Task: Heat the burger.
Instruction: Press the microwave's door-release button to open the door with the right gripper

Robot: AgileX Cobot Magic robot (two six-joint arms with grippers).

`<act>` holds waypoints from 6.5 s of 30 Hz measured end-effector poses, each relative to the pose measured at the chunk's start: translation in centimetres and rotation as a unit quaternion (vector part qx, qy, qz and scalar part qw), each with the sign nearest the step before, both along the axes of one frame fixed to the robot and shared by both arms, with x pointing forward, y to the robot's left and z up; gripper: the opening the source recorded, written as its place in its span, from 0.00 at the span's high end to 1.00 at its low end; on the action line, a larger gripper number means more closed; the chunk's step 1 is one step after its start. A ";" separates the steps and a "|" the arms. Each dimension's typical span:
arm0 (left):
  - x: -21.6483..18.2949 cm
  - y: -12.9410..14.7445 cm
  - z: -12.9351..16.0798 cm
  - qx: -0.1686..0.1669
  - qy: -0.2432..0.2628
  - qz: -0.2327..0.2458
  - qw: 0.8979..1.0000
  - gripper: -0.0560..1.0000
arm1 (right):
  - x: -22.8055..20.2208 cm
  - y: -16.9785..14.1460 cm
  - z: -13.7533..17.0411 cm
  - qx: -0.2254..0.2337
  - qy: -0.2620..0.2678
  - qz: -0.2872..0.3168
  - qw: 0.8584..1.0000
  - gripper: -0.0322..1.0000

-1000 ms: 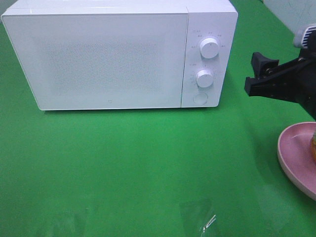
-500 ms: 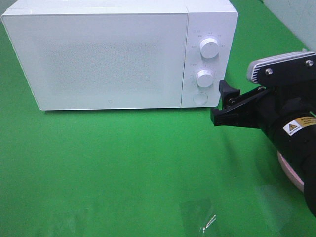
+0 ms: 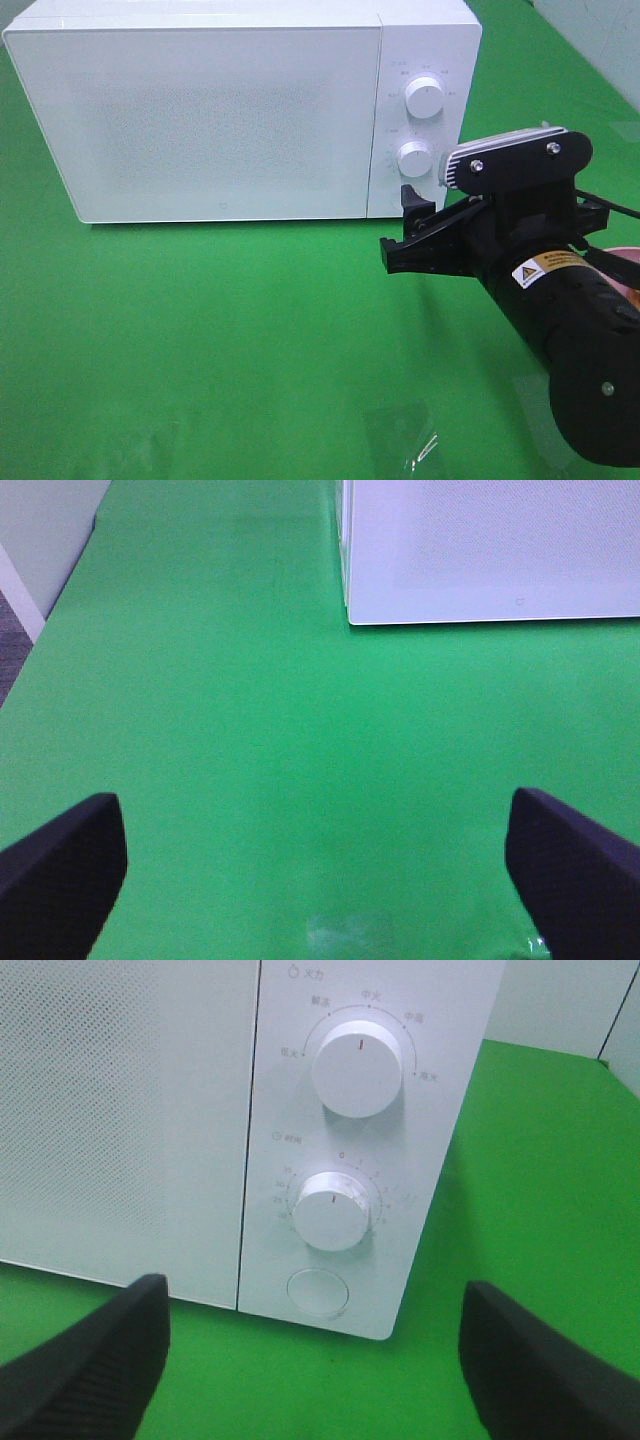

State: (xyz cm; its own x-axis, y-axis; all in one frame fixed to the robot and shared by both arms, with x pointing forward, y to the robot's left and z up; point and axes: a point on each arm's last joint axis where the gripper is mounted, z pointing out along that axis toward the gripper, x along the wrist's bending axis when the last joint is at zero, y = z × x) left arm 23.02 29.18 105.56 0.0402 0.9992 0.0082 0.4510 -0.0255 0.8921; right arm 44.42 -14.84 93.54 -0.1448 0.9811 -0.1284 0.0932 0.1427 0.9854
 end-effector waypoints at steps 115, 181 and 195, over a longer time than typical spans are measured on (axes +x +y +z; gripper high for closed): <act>0.0 0.0 0.0 0.000 0.000 0.000 1.000 0.05 | 13.0 -0.1 -7.7 0.718 0.166 -0.191 0.649 0.97; 0.0 0.0 0.0 0.000 0.000 0.000 1.000 0.05 | 14.9 0.5 -8.2 0.716 0.143 -0.197 0.654 0.97; 0.0 0.0 0.0 0.000 0.000 0.000 1.000 0.05 | 14.7 0.5 -7.5 0.713 0.168 -0.194 0.653 0.97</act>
State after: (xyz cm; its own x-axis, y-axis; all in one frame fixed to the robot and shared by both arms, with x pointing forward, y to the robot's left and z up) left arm 23.03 29.18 105.57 0.0401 0.9992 0.0083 0.4502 -0.0254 0.8926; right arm 59.12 -14.39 86.00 0.3649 0.0405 0.9302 0.0954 -0.9954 0.0059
